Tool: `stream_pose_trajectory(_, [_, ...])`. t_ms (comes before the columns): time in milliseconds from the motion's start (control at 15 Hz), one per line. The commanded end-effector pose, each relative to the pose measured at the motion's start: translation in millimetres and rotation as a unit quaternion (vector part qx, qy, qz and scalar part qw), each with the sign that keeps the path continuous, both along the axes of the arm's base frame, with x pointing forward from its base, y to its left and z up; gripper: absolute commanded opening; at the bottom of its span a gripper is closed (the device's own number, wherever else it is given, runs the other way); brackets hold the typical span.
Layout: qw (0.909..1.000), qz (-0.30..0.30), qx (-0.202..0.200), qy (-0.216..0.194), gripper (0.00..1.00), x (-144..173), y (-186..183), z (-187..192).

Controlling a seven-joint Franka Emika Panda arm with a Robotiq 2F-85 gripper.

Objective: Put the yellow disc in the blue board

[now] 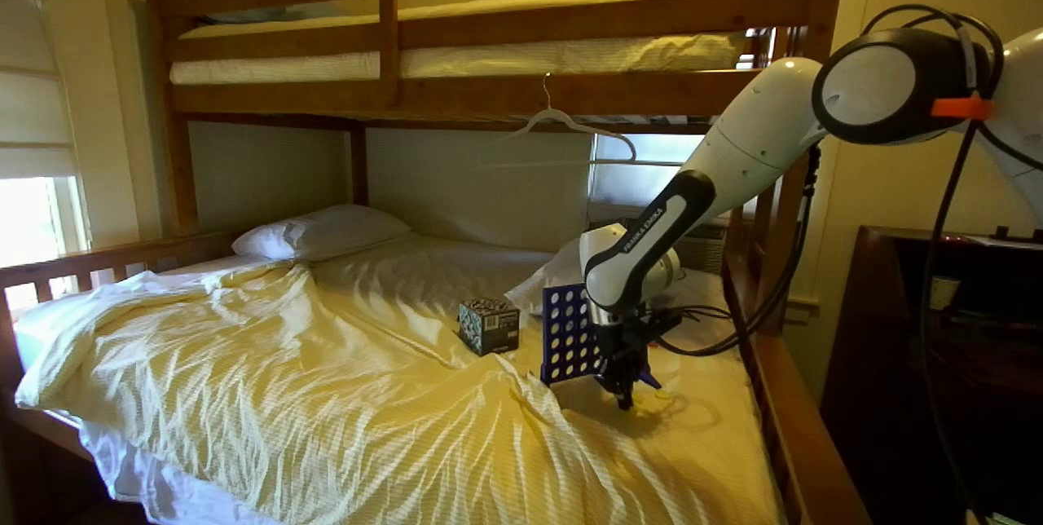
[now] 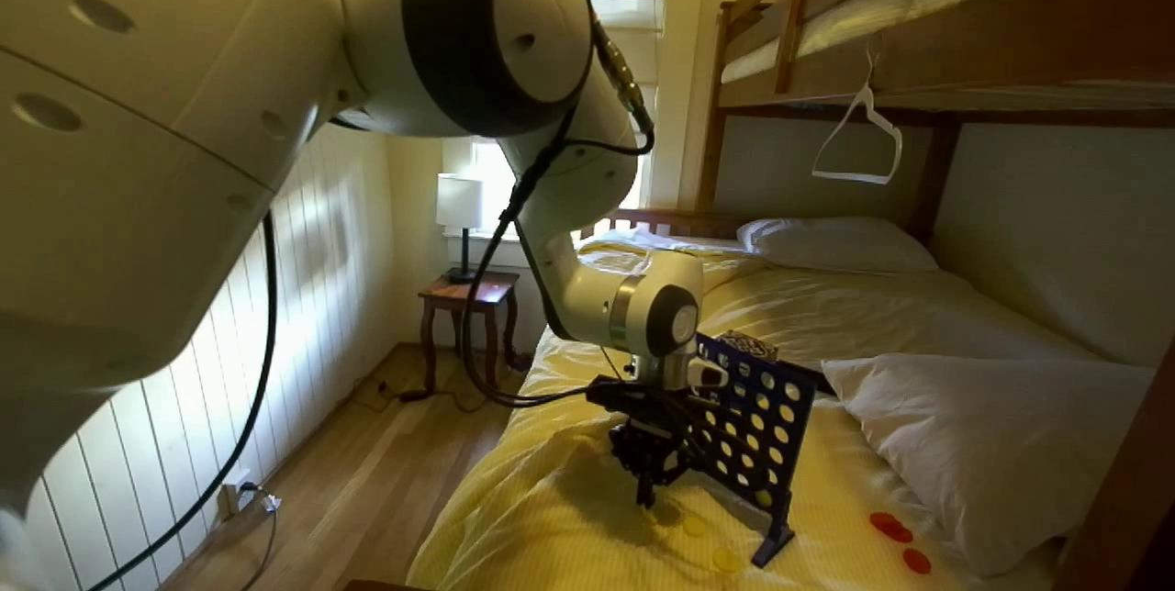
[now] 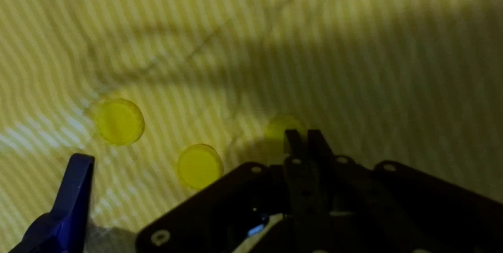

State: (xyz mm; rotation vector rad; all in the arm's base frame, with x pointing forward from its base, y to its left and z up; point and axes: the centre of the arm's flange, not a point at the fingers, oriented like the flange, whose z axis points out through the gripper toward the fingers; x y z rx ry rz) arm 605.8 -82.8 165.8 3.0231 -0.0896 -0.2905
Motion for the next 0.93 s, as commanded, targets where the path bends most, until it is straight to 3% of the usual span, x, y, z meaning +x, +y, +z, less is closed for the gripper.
stream_pose_trajectory(0, [0.9986, -0.03, 0.042, -0.004, 0.02, -23.8, -9.1, 28.2])
stream_pose_trajectory(467, [0.9927, -0.1, 0.067, -0.01, 0.02, -51.8, -22.6, 68.0])
stream_pose_trajectory(867, [0.9813, -0.172, 0.077, -0.038, 0.02, -77.4, -21.4, 103.9])
